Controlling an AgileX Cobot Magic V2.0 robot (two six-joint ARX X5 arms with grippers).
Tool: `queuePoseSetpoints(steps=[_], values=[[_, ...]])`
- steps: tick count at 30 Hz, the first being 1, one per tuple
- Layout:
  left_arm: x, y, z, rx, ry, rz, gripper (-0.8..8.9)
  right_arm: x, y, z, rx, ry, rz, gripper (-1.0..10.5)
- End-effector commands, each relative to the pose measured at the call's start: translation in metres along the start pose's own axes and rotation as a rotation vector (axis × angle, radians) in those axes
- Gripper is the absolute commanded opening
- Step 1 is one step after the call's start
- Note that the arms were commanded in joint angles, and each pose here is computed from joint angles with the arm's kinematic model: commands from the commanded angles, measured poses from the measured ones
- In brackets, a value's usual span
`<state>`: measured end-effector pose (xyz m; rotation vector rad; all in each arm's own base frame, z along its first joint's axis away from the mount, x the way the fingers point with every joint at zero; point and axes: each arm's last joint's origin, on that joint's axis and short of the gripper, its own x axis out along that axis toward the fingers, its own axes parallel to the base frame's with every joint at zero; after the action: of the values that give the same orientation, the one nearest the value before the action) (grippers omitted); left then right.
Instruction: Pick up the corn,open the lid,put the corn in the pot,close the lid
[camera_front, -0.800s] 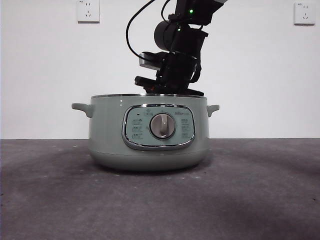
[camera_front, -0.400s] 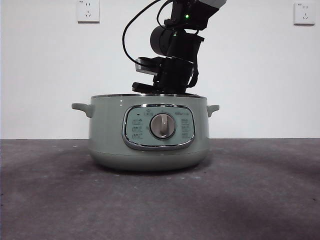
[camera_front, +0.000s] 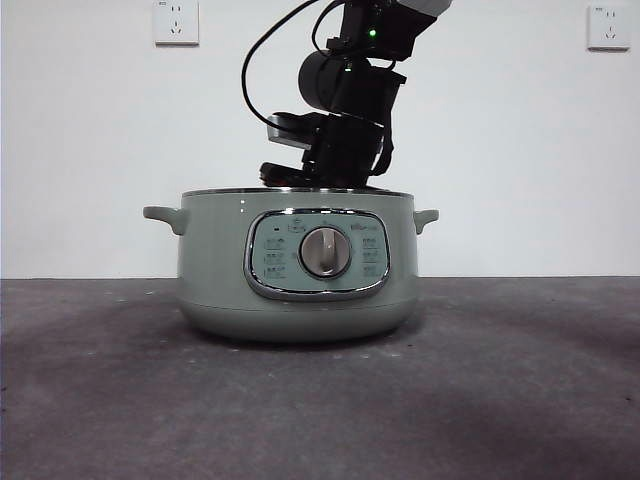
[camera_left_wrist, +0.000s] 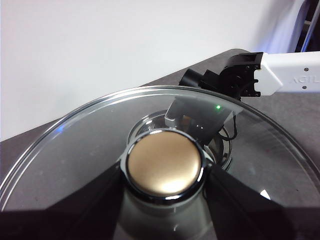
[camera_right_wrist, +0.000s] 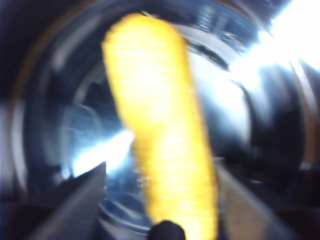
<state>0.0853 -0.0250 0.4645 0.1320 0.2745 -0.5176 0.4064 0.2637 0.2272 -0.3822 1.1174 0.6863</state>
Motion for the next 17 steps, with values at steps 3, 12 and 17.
queuePoseSetpoints(steps=[3, 12, 17], values=[[-0.005, -0.001, 0.006, 0.023, -0.059, 0.004, -0.06, -0.006, 0.001, 0.005, 0.001, -0.003, -0.004, 4.8], [0.001, 0.001, 0.007, 0.019, -0.047, -0.001, -0.06, -0.107, 0.008, 0.030, 0.006, -0.159, -0.053, 4.7], [0.008, 0.003, 0.008, 0.016, -0.033, -0.009, -0.06, -0.164, 0.014, 0.028, 0.048, -0.237, -0.068, 4.7]])
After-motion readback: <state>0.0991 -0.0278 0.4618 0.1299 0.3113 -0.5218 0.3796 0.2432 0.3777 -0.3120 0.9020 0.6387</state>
